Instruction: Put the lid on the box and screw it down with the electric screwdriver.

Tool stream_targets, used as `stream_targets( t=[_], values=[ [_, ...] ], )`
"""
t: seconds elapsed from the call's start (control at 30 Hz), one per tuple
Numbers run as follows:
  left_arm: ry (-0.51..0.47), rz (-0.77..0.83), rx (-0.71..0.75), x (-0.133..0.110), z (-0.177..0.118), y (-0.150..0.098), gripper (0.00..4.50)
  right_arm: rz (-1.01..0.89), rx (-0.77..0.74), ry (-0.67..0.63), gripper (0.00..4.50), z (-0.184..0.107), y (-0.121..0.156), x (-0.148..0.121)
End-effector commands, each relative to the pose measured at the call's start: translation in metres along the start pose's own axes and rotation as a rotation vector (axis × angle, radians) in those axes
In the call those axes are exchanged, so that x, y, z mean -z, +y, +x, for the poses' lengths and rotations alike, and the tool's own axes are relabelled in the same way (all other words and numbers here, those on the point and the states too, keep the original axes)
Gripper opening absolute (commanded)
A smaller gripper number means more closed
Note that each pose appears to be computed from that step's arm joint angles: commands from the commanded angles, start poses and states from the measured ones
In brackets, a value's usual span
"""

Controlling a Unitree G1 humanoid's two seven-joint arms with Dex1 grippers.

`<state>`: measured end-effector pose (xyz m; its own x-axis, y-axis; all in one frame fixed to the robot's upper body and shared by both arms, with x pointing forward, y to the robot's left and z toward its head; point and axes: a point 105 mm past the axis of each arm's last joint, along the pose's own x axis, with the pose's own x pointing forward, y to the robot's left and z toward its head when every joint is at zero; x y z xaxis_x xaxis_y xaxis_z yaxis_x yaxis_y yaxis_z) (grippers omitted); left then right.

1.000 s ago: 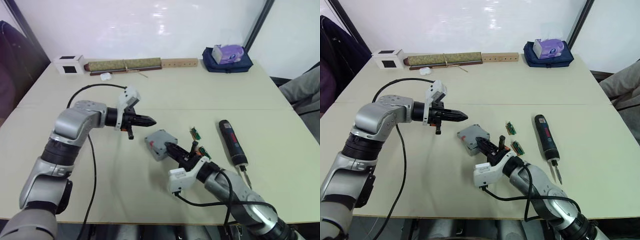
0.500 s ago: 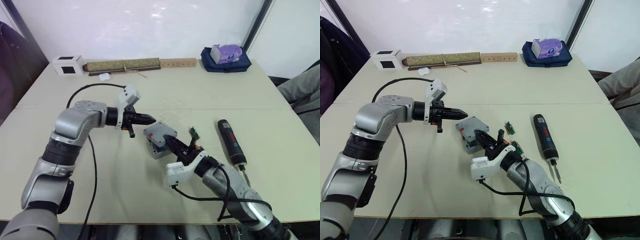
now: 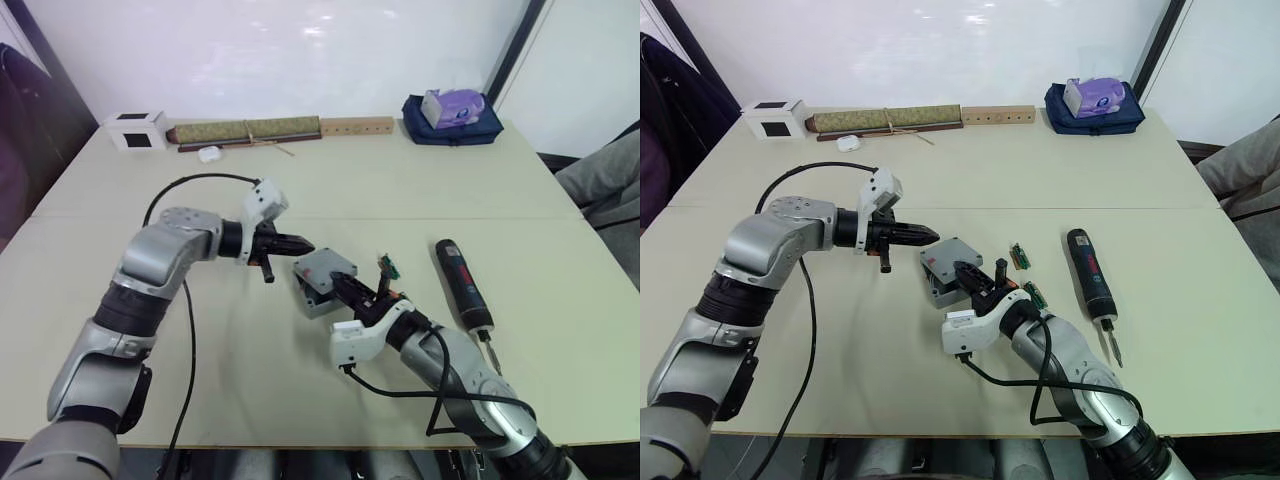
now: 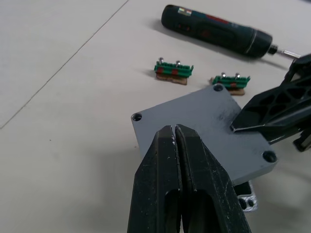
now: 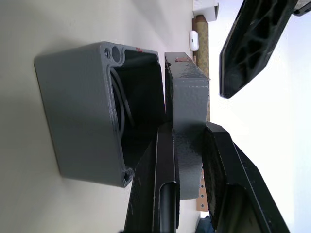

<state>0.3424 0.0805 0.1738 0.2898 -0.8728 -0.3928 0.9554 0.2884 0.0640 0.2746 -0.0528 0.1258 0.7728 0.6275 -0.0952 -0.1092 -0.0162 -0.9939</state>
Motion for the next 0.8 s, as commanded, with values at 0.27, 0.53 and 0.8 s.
stream_targets(
  t=[0.27,0.53,0.8],
  values=[
    [-0.030,0.059,0.010,-0.008,0.006,0.000,0.04,0.001,-0.010,-0.001,0.12,0.005,-0.001,-0.004],
    [0.268,0.268,0.120,0.057,0.019,-0.020,0.00,0.036,-0.072,-0.009,1.15,0.004,0.011,-0.005],
    [0.246,0.223,0.118,0.072,0.023,-0.017,0.00,0.026,-0.065,-0.039,3.12,0.001,0.007,-0.010]
  ],
)
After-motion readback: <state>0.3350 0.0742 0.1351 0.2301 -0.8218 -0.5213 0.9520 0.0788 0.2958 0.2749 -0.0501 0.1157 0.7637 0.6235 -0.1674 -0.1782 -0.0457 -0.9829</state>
